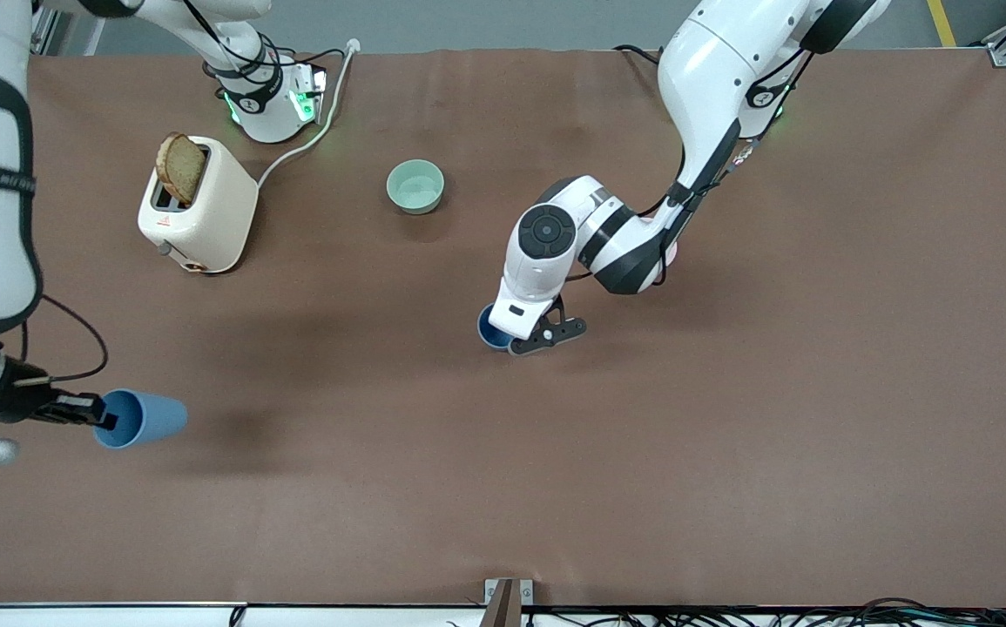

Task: Stack blue cups with both arms

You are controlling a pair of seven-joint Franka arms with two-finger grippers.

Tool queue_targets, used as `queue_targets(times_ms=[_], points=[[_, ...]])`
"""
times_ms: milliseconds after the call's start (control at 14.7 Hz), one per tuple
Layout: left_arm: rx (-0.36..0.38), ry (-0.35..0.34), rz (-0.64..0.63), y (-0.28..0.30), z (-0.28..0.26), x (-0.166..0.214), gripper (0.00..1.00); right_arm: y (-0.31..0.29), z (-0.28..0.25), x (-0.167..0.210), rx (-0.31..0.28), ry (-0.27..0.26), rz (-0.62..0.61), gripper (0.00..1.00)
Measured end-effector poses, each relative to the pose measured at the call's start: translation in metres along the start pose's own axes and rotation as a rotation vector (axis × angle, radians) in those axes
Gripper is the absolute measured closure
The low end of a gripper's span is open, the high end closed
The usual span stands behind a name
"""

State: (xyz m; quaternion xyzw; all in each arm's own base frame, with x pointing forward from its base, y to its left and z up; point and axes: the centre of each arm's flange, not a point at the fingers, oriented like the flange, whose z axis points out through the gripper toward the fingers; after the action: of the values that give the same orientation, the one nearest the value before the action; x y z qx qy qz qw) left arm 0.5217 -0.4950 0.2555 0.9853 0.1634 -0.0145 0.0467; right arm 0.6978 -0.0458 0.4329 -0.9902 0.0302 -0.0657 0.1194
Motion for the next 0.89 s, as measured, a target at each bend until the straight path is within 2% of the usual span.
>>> queue_targets(times_ms=[205, 341, 545, 614, 750, 886], points=[[-0.015, 0.013, -0.010, 0.000, -0.008, 0.009, 0.56, -0.083, -0.023, -0.026, 0.014, 0.005, 0.041, 0.95], [-0.041, 0.038, -0.029, 0.000, -0.035, 0.025, 0.38, -0.141, -0.028, -0.048, 0.013, -0.005, 0.091, 0.95], [-0.035, 0.073, -0.081, -0.028, -0.118, 0.084, 0.08, -0.246, -0.020, -0.088, -0.046, 0.011, 0.132, 0.95], [-0.030, 0.084, -0.082, -0.044, -0.151, 0.102, 0.01, -0.279, -0.015, -0.102, -0.040, 0.025, 0.162, 0.95], [-0.048, 0.130, -0.057, -0.080, -0.215, 0.135, 0.00, -0.333, -0.002, -0.129, -0.011, 0.035, 0.210, 0.95], [-0.060, 0.179, -0.025, -0.121, -0.268, 0.161, 0.00, -0.365, 0.019, -0.148, -0.010, 0.047, 0.244, 0.95]])
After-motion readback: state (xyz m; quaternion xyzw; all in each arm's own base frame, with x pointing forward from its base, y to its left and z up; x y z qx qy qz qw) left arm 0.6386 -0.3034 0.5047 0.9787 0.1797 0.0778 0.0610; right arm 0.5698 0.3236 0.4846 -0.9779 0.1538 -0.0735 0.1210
